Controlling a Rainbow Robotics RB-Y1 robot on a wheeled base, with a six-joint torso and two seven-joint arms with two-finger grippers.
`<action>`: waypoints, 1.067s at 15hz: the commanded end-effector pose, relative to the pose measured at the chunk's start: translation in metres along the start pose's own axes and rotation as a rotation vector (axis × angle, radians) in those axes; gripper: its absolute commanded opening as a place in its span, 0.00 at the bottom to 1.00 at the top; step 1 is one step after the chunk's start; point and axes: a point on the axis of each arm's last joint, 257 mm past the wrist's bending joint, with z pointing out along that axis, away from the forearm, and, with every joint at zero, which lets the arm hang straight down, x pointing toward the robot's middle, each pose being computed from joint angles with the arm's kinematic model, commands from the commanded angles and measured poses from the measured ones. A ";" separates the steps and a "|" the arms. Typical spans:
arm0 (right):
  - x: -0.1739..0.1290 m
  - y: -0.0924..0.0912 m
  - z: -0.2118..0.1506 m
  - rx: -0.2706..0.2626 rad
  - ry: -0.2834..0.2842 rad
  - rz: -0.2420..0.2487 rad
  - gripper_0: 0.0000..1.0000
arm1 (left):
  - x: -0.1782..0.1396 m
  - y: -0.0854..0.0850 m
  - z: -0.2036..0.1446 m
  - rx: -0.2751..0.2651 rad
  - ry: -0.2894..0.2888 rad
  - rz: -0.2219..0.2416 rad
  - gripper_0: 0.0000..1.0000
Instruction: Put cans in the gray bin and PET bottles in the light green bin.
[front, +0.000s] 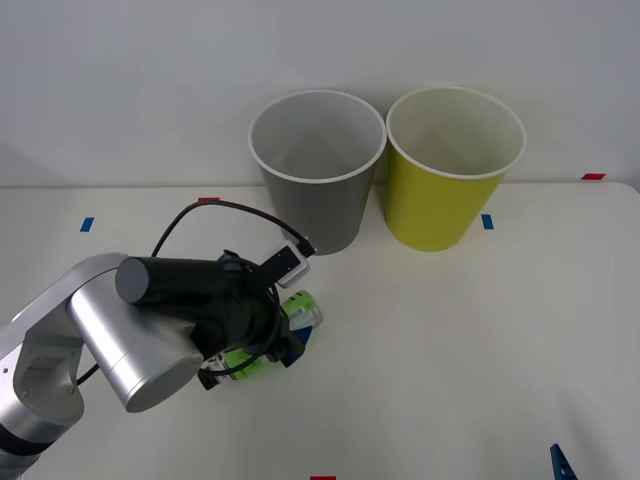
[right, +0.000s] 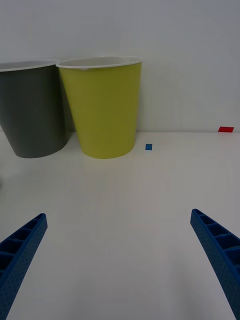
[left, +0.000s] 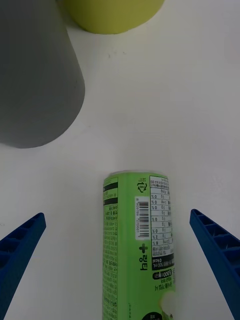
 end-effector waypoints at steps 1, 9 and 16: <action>0.000 0.000 0.000 0.000 0.000 0.000 1.00 | -0.001 -0.005 0.004 0.000 0.041 0.017 1.00; 0.000 0.000 0.000 0.000 0.000 0.000 1.00 | 0.002 -0.012 0.025 0.003 0.087 -0.008 1.00; 0.000 0.000 0.000 0.000 0.000 0.000 1.00 | 0.029 -0.014 0.047 0.009 0.174 -0.017 1.00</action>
